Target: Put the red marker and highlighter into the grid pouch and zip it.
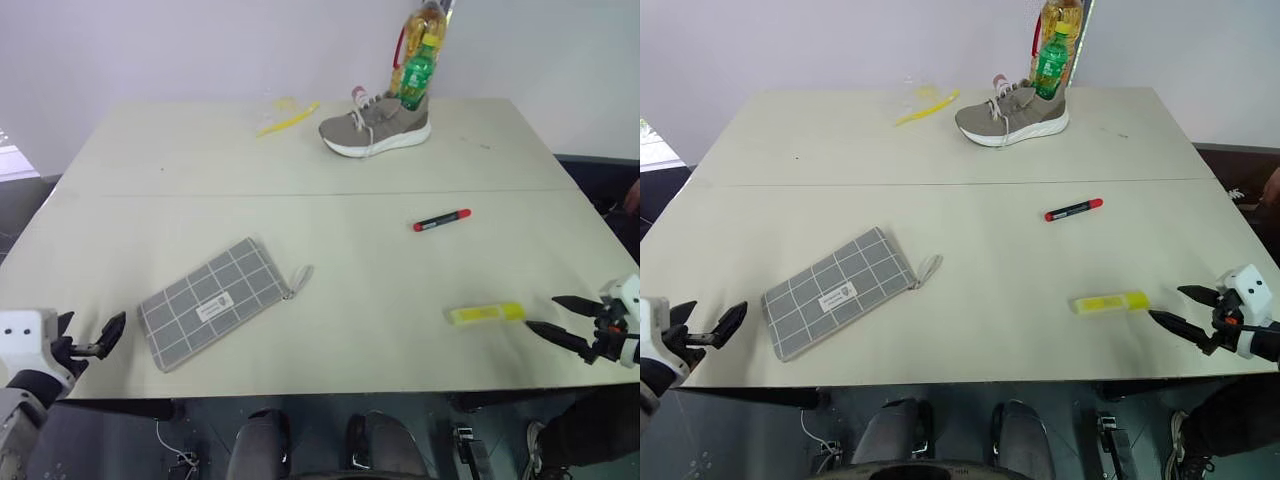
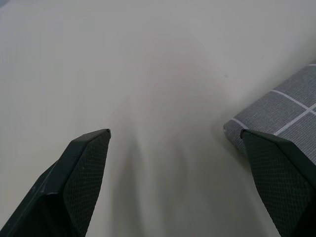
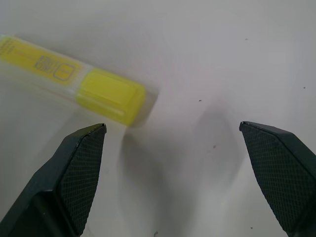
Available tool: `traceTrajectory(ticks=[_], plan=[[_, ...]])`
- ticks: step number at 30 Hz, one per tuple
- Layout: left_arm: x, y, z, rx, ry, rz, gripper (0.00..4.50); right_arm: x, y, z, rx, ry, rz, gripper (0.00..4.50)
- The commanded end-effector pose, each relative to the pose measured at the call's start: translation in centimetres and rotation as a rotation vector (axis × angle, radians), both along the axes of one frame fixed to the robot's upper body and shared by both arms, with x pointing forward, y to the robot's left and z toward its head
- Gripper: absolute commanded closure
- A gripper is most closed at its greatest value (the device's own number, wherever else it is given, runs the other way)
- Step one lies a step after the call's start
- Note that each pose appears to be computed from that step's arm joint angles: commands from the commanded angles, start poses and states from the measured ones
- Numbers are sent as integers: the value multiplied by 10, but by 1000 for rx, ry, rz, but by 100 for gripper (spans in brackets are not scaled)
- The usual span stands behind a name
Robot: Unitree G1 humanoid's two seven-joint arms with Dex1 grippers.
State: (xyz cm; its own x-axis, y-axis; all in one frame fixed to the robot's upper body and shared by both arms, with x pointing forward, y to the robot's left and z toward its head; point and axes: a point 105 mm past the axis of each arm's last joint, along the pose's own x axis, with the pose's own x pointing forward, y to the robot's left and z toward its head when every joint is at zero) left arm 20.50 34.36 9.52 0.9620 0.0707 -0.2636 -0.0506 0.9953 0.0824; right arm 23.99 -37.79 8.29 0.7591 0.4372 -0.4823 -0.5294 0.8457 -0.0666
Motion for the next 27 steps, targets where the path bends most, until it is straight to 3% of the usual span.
traceTrajectory(ticks=[1,6,11,16,21,24,27], plan=[[2,-2,13,39,-36,-29,6,5,-2,20,-24,-57,11,0],[2,-3,15,23,-54,-30,6,17,15,34,-8,-120,34,0],[-1,0,12,33,-59,0,6,45,59,60,64,-216,83,0],[1,-6,16,52,-122,-2,6,69,141,82,130,-277,241,0],[1,-10,18,57,-148,-22,6,74,219,91,239,-287,388,0],[-3,-14,17,56,-143,-54,0,75,253,91,277,-290,444,79],[-13,-15,12,142,-93,-99,0,74,310,78,273,-251,550,226]])
